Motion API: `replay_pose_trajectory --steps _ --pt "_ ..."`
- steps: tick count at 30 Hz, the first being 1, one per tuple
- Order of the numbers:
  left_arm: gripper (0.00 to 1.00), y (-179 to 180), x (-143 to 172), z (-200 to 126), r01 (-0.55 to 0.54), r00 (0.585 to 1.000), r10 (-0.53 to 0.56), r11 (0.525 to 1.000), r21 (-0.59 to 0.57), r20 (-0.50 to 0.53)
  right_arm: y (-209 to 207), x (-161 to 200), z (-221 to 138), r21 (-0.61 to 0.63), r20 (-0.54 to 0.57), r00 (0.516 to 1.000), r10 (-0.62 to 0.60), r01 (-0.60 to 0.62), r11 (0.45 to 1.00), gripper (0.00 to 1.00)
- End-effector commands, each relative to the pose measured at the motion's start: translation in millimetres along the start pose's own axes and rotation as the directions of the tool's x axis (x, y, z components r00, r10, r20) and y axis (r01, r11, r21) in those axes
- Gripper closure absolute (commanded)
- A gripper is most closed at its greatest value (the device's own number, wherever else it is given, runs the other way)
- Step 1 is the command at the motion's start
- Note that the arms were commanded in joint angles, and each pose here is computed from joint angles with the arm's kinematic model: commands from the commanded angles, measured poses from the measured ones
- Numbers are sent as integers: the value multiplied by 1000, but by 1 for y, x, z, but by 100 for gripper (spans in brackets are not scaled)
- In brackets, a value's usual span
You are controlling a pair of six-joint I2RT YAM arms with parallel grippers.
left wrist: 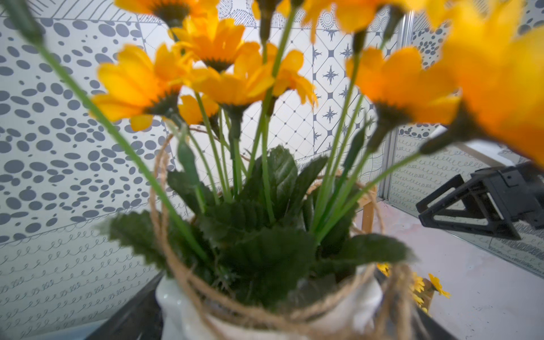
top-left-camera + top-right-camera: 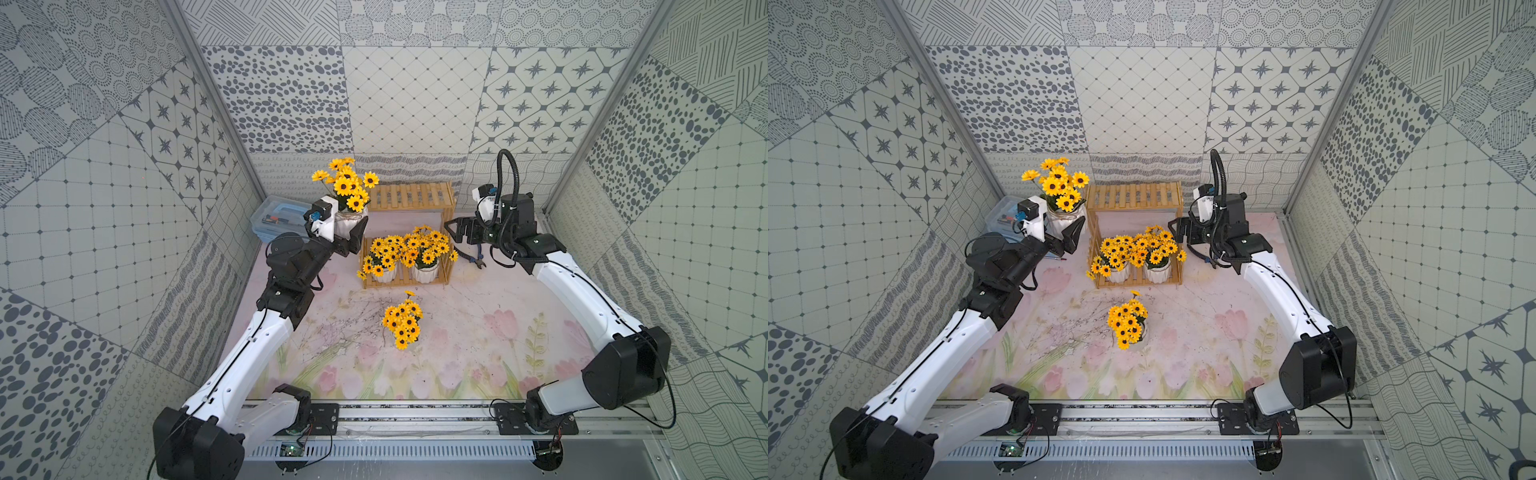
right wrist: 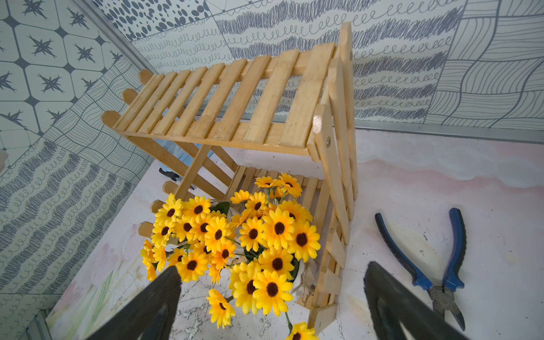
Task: Take the sunflower pots off the shelves
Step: Pick up the sunflower pot from the shelf, then place the sunflower pot at the center of the board.
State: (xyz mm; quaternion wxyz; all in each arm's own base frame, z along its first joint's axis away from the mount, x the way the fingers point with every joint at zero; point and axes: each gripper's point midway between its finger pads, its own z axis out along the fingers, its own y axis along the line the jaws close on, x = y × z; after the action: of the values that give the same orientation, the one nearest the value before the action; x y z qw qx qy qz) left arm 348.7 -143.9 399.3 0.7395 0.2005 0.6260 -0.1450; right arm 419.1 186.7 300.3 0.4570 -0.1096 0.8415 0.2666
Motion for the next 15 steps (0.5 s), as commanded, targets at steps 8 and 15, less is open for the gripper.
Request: replay_pose_trajectory --steps 8,15 --pt "100 35 22 -53 7 999 7 961 -276 49 13 -11 -13 -46 49 999 -12 14 999 2" --pt "100 45 61 -70 20 1000 -16 931 -363 12 11 -6 -9 -47 26 1000 -15 16 999 2"
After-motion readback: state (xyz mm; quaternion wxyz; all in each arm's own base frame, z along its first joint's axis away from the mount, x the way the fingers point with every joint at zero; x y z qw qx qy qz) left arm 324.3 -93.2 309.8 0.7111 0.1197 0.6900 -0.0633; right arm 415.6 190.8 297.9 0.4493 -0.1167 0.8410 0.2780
